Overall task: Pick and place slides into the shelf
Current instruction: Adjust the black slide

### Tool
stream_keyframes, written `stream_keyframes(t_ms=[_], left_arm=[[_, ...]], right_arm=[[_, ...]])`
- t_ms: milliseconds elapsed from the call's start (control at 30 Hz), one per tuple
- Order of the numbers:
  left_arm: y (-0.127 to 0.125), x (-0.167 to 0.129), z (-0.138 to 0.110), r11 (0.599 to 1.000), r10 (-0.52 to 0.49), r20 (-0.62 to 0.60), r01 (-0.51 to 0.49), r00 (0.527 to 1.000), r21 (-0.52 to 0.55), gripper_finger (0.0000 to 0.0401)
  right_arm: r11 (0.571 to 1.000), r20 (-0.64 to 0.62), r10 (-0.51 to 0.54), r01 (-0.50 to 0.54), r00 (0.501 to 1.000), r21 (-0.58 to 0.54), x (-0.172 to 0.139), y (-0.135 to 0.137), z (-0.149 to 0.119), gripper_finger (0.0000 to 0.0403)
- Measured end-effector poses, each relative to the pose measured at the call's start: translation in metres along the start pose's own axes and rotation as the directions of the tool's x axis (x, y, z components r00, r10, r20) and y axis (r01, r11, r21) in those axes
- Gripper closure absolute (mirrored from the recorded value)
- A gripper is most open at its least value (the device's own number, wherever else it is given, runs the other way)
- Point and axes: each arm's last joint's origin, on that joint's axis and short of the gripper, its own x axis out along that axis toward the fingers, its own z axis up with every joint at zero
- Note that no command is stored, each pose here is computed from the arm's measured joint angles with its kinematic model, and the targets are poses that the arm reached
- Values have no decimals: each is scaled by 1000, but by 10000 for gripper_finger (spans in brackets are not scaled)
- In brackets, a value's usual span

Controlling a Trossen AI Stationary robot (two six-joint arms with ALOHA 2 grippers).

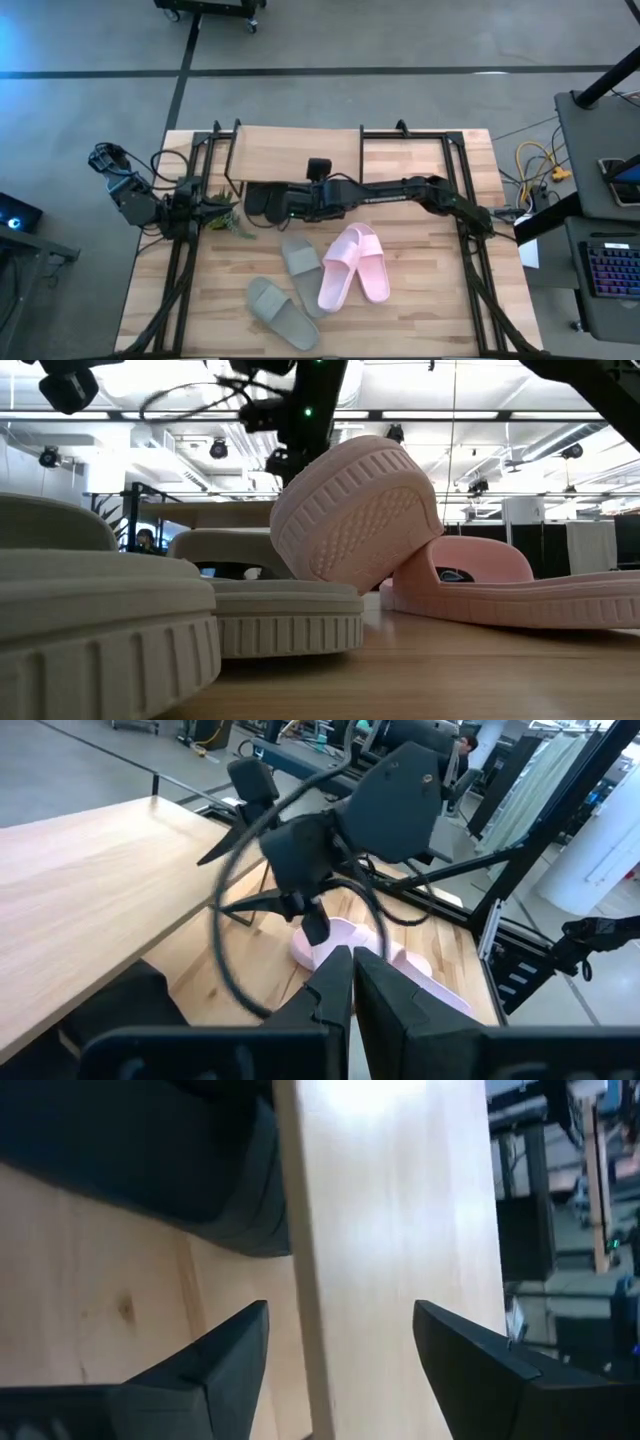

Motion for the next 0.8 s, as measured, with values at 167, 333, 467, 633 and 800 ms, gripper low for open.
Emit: stream_keyframes(t_ms=[167,333,467,633,800], left_arm=[[0,0,-1,1000,1,-1,-1,1000,2,401],[0,0,-1,1000,3,-1,-3,1000,1,401],[0,0,-1,1000,3,-1,-3,1000,-4,401],[0,1,-1,1000,4,-2,-4,1000,-2,401],[1,4,-10,1000,1,-39,0,999,30,401]], right_arm=[[988,10,12,-14,1000,154,-5,-16,4,167],[853,71,266,-269,961,447,-1,-56,9,196],[731,55,542,-503,838,461,2,-52,4,234],[553,64,776,-725,627,410,-22,-13,6,289],[532,98,781,-738,617,415,-24,19,9,353]])
